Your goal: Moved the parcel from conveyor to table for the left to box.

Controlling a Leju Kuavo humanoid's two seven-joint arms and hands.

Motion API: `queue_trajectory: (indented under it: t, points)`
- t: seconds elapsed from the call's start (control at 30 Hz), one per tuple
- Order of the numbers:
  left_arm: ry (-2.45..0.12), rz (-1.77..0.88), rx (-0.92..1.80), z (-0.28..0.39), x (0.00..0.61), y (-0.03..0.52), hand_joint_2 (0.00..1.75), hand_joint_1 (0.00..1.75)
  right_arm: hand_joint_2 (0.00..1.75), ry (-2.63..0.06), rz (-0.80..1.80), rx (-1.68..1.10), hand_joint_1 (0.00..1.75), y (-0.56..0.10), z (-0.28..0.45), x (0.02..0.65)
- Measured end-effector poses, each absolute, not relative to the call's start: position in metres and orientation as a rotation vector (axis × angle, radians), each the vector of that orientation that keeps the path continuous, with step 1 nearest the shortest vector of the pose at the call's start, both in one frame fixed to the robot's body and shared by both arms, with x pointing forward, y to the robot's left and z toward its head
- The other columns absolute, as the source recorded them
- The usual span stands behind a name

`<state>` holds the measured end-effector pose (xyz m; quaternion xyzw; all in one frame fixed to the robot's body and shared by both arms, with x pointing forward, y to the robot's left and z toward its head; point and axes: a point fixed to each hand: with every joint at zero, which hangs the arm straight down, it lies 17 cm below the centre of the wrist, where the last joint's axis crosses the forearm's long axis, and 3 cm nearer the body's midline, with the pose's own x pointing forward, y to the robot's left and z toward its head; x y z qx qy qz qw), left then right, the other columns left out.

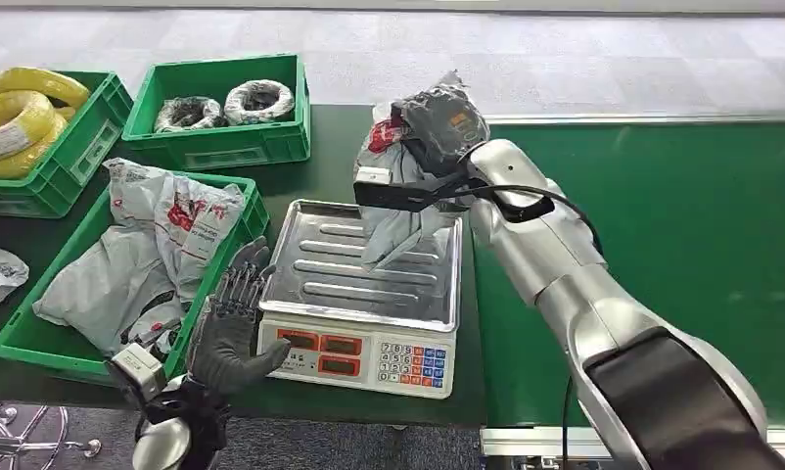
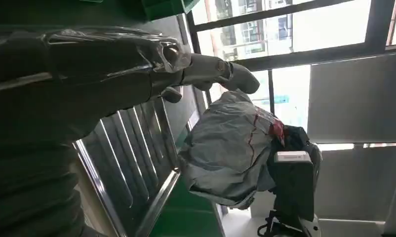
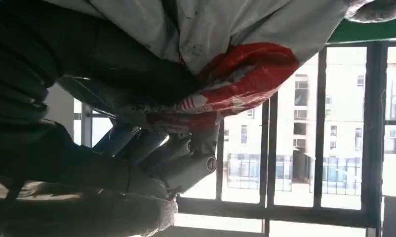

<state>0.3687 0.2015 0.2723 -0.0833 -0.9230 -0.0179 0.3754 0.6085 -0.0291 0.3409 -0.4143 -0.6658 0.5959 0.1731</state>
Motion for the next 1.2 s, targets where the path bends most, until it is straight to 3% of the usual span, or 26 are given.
queue_trajectory:
  t: [0.13,0.17,0.77,1.2]
  points:
    - [-2.356,-0.046,-0.215,0.27,0.37,0.201,1.75,0.0,1.75,-1.891,1.707,-1.152,1.75,-0.021,0.332,0.604]
    - [-2.355,-0.046,-0.216,0.27,0.37,0.201,1.75,0.0,1.75,-1.894,1.707,-1.146,0.0,-0.02,0.331,0.603]
    - [-2.357,-0.034,-0.173,0.268,0.372,0.212,1.75,0.0,1.75,-2.006,1.689,-1.065,0.0,0.006,0.329,0.58]
    - [-2.327,0.006,-0.12,0.255,0.364,0.227,1.75,0.0,1.75,-2.114,1.451,-1.071,0.0,-0.02,0.391,0.59]
